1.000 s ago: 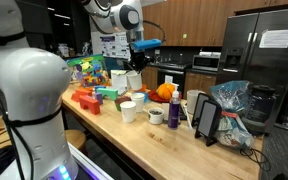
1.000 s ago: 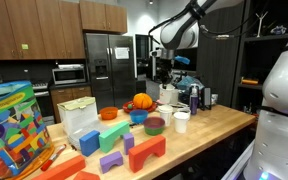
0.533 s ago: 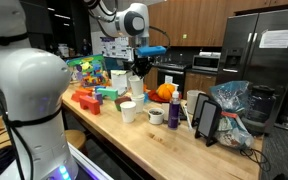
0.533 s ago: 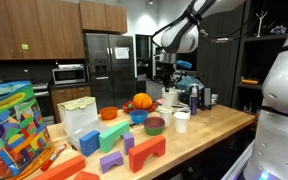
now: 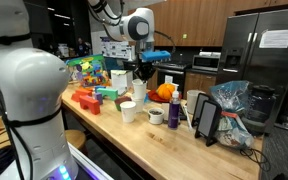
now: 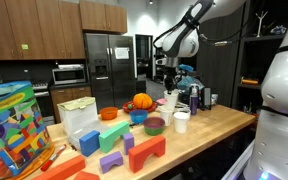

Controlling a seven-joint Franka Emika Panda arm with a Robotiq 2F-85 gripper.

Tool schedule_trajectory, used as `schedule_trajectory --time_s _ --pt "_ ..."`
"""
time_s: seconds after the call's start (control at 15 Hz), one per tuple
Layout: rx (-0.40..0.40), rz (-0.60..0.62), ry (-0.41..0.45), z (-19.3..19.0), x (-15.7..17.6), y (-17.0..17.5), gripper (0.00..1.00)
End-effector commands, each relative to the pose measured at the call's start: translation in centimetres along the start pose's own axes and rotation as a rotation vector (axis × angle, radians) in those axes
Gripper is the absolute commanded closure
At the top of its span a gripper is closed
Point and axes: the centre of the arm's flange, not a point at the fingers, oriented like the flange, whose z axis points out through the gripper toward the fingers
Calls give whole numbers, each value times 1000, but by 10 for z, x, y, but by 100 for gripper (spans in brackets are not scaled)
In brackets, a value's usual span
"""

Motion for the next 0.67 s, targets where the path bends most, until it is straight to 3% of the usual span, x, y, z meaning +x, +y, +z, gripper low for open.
schedule_trajectory --time_s 0.0,0.6 --pt "-22 -11 18 -1 -5 1 99" --pt "-83 -79 26 -46 57 -14 99"
